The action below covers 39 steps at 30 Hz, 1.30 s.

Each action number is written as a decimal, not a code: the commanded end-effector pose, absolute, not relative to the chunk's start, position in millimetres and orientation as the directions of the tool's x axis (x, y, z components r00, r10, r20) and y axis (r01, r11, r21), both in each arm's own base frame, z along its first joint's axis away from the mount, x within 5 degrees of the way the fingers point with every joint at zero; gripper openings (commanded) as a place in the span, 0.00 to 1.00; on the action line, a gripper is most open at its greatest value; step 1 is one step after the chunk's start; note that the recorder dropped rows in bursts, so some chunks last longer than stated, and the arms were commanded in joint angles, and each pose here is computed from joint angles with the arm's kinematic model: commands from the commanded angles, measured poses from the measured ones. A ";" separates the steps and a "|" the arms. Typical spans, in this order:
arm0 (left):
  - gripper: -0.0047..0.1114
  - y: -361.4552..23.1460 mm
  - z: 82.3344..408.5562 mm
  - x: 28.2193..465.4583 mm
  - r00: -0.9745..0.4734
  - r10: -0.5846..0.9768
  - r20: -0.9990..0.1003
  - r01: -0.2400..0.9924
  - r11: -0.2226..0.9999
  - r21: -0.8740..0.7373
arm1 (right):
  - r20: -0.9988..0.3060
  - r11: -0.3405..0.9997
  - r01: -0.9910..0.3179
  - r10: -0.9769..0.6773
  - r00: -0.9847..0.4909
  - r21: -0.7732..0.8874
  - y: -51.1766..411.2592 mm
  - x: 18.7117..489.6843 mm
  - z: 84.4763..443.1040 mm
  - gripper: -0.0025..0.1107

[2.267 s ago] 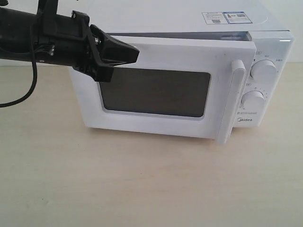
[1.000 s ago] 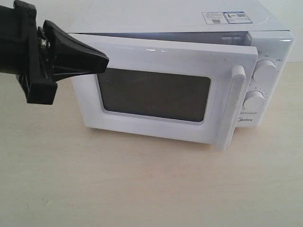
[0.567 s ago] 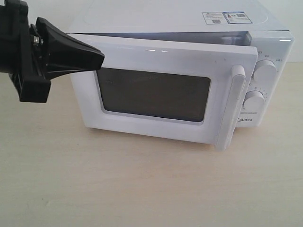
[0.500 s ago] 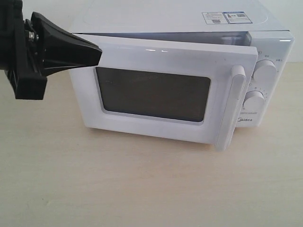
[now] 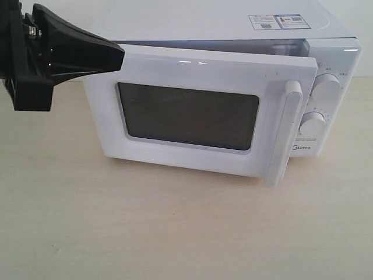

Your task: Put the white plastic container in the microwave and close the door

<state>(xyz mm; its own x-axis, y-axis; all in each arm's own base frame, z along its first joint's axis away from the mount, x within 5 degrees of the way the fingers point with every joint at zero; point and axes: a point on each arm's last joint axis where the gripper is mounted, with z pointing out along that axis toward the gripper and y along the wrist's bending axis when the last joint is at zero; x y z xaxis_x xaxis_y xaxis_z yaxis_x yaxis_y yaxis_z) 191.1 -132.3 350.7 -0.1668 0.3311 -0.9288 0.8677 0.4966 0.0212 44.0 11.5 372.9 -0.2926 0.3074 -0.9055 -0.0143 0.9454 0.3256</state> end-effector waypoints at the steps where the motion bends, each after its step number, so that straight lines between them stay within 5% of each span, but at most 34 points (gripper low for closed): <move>1: 0.08 -132.6 352.2 189.7 -0.173 0.313 -0.934 0.865 0.502 0.008 | -0.870 0.913 -0.117 0.326 -0.370 0.392 23.7 50.5 373.2 0.02; 9: 0.08 -133.9 351.4 186.7 -0.177 0.321 -0.930 0.881 0.473 -0.005 | -0.827 0.823 -0.344 0.241 -0.508 0.452 46.5 80.5 371.7 0.02; 22: 0.08 -134.4 351.4 185.8 -0.180 0.319 -0.930 0.885 0.465 -0.012 | -0.769 0.798 -0.350 0.209 -0.604 0.491 48.7 140.5 354.9 0.02; 25: 0.08 -134.4 351.4 185.8 -0.180 0.319 -0.930 0.885 0.465 -0.012 | -0.805 0.758 -0.439 0.186 -0.563 0.482 53.7 148.6 357.8 0.02; 31: 0.08 -134.4 351.3 185.6 -0.181 0.320 -0.930 0.886 0.463 -0.013 | -0.825 0.747 -0.374 0.415 -0.383 0.550 44.3 156.1 379.1 0.02; 39: 0.08 -134.3 351.5 186.0 -0.180 0.319 -0.931 0.884 0.467 -0.011 | -0.928 0.858 -0.359 0.307 -0.211 0.366 34.6 159.4 385.3 0.02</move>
